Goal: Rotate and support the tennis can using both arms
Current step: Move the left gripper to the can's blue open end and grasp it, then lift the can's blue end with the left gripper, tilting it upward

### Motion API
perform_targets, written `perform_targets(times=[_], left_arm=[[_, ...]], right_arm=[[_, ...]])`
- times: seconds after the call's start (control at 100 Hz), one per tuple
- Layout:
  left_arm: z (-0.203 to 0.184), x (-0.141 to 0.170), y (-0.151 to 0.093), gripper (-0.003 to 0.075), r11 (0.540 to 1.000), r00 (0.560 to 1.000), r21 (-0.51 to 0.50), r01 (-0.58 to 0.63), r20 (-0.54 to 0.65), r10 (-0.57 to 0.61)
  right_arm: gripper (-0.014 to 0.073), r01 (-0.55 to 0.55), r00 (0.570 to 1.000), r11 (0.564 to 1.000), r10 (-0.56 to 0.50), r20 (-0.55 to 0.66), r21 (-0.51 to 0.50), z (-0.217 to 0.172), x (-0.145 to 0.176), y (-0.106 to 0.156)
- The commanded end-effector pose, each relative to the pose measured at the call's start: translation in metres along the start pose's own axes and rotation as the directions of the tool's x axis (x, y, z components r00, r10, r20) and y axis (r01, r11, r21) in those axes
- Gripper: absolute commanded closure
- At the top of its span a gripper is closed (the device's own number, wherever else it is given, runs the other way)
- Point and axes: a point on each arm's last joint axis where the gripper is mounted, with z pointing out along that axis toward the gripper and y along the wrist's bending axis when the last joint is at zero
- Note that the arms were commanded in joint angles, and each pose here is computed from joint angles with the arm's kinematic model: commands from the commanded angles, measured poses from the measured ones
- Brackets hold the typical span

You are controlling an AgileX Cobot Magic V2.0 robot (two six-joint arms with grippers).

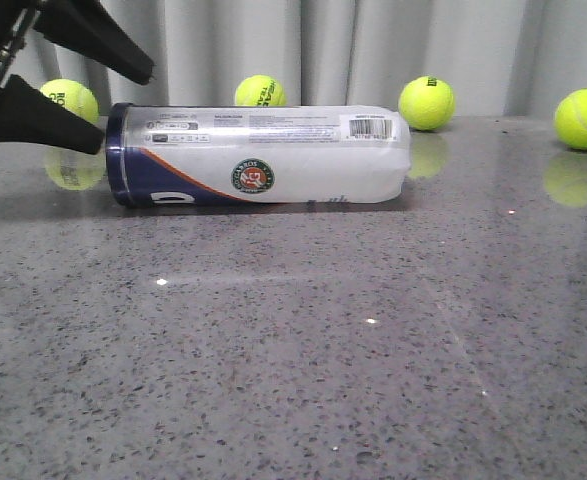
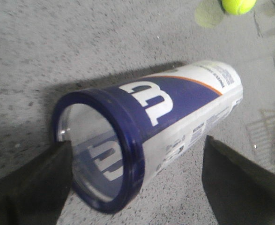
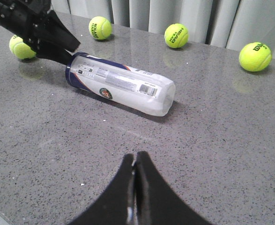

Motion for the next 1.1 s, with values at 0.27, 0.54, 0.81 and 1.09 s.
perform_targets(times=[0.27, 0.54, 0.81, 1.09], left_arm=[[0.026, -0.01, -0.025, 0.0175, 0.986, 1.0, 0.167, -0.011, 0.015, 0.008], [0.026, -0.011, -0.028, 0.0276, 0.981, 0.999, 0.193, -0.035, 0.024, 0.03], [0.026, -0.01, -0.029, 0.0585, 0.979, 0.999, 0.202, -0.035, 0.016, 0.032], [0.026, -0.012, -0.031, 0.074, 0.974, 0.999, 0.224, -0.02, 0.033, 0.013]], right_arm=[[0.0662, 0.008, 0.995, 1.0, -0.008, 0.101, 0.0, -0.003, -0.015, 0.001], [0.0662, 0.008, 0.995, 1.0, -0.008, 0.101, 0.0, -0.003, -0.015, 0.001], [0.0662, 0.008, 0.995, 1.0, -0.008, 0.101, 0.0, -0.003, -0.015, 0.001], [0.0662, 0.008, 0.995, 1.0, -0.008, 0.101, 0.0, -0.003, -0.015, 0.001]])
